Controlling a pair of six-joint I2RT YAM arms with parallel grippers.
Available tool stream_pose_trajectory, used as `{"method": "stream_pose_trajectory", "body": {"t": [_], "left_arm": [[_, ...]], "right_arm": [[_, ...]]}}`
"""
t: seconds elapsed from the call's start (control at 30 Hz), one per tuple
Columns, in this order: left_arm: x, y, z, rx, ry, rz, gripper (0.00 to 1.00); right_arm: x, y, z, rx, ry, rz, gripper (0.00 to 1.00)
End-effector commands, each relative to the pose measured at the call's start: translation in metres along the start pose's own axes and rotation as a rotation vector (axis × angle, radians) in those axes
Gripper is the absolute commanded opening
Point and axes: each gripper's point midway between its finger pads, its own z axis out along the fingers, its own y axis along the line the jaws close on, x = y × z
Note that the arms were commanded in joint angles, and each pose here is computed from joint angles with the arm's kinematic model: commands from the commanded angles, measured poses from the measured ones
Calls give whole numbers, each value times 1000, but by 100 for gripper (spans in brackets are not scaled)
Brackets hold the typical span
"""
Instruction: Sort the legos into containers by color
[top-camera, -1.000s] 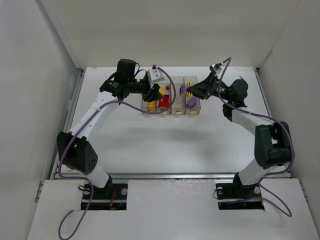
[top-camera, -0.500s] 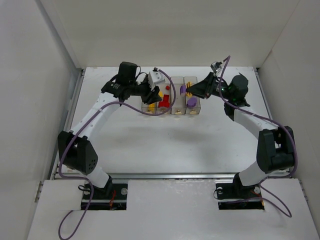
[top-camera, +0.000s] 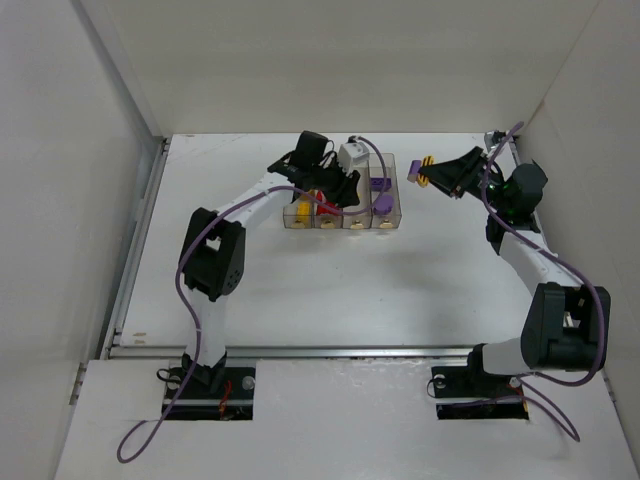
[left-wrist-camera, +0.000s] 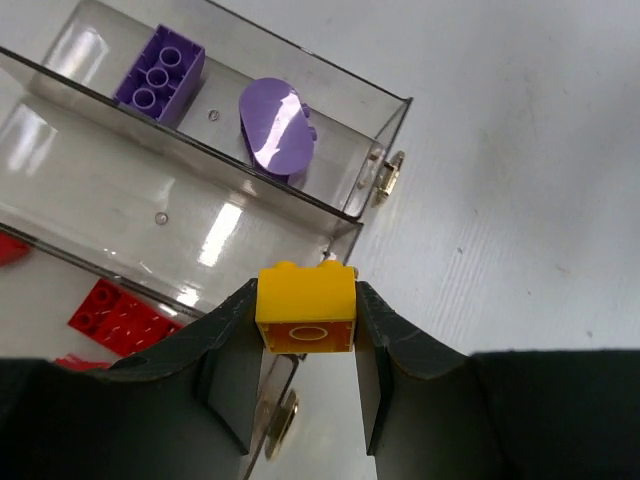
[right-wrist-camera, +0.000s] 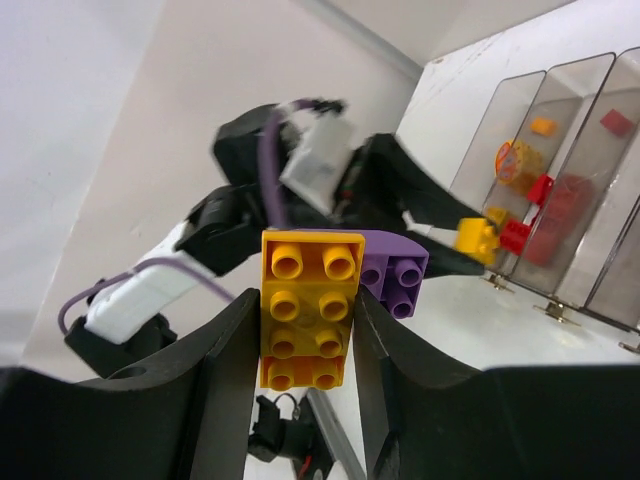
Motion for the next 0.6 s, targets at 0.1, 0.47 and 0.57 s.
{"method": "stream_pose_trajectory", "body": {"t": [0.1, 0.47, 0.57], "left_arm": [[-48, 11, -1, -13, -167, -138, 0], [-4, 92, -77, -406, -56, -211, 0], [10, 102, -82, -444, -32, -234, 0]], "right_arm": [[6, 11, -13, -23, 15, -88, 0], [20, -6, -17, 6, 38, -60, 0], [19, -3, -17, -3, 44, -77, 0]]}}
